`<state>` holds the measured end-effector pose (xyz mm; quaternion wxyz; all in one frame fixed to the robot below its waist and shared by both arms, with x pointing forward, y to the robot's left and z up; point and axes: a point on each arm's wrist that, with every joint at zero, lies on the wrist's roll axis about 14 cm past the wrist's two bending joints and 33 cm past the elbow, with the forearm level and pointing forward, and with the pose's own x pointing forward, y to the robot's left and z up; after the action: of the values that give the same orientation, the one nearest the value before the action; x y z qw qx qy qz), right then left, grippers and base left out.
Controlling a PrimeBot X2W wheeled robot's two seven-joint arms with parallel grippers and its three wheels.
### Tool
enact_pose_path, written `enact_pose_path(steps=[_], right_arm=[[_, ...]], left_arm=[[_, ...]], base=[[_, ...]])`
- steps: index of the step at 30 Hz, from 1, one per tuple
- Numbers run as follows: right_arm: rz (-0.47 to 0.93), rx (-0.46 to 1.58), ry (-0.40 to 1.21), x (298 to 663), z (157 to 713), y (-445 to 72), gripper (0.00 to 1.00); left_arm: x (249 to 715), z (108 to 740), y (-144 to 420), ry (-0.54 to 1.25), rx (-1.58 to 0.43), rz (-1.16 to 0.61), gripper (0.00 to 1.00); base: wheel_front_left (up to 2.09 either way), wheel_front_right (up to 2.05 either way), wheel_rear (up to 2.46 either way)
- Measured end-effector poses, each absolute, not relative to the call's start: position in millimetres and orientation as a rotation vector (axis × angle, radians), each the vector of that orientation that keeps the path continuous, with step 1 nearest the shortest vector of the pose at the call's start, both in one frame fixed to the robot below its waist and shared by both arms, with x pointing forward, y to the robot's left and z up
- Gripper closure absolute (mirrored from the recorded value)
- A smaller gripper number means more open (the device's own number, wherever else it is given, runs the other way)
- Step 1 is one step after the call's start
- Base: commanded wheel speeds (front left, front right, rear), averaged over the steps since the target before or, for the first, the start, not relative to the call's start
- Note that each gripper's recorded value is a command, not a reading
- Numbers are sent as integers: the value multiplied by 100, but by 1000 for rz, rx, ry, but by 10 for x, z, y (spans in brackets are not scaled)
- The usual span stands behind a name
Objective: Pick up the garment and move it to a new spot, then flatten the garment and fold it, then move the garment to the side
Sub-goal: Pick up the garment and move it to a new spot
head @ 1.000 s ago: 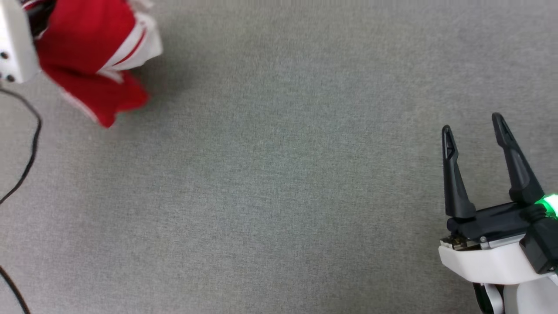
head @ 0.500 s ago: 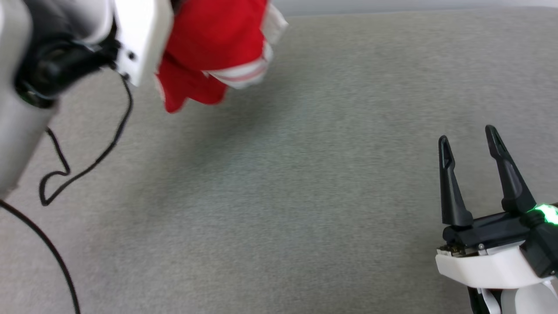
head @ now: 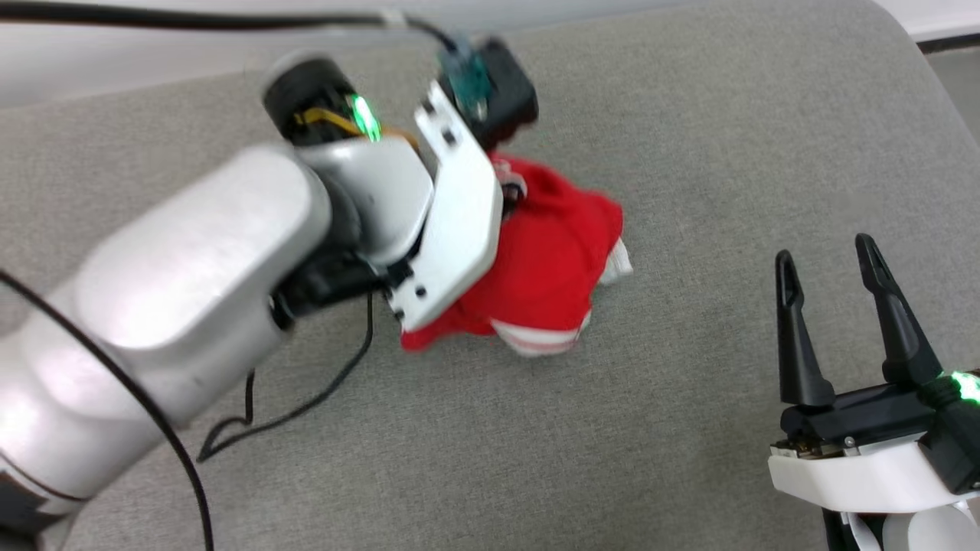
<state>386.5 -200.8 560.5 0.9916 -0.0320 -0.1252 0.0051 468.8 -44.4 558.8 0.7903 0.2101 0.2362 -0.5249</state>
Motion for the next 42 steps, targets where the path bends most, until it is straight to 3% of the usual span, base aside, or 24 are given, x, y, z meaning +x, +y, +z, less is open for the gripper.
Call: enact_pose_path(steps=[12,18,20,26,33,42], right_arm=[[-14,-69,-175,3909,5360,-2093,0],[-4,-65,-169,3928,5334,-2061,0],[4,-63,-177,3927,5359,-2034,0],[18,-60,-190,3852,5406,-1981,0],[43,-56,-210,3754,5476,-1893,0],[71,-49,-227,3697,5527,-1805,0]], left_arm=[[3950,3998,-386,935,415,-1242,100],[3799,3945,-445,927,367,-1256,96],[3850,4046,-497,848,355,-1254,0],[4221,4763,-668,503,210,-1199,0],[4639,5620,-396,90,72,-959,0],[4697,5701,384,-101,45,-581,0]], base=[[0,0,0],[0,0,0],[0,0,0],[0,0,0],[0,0,0],[0,0,0]])
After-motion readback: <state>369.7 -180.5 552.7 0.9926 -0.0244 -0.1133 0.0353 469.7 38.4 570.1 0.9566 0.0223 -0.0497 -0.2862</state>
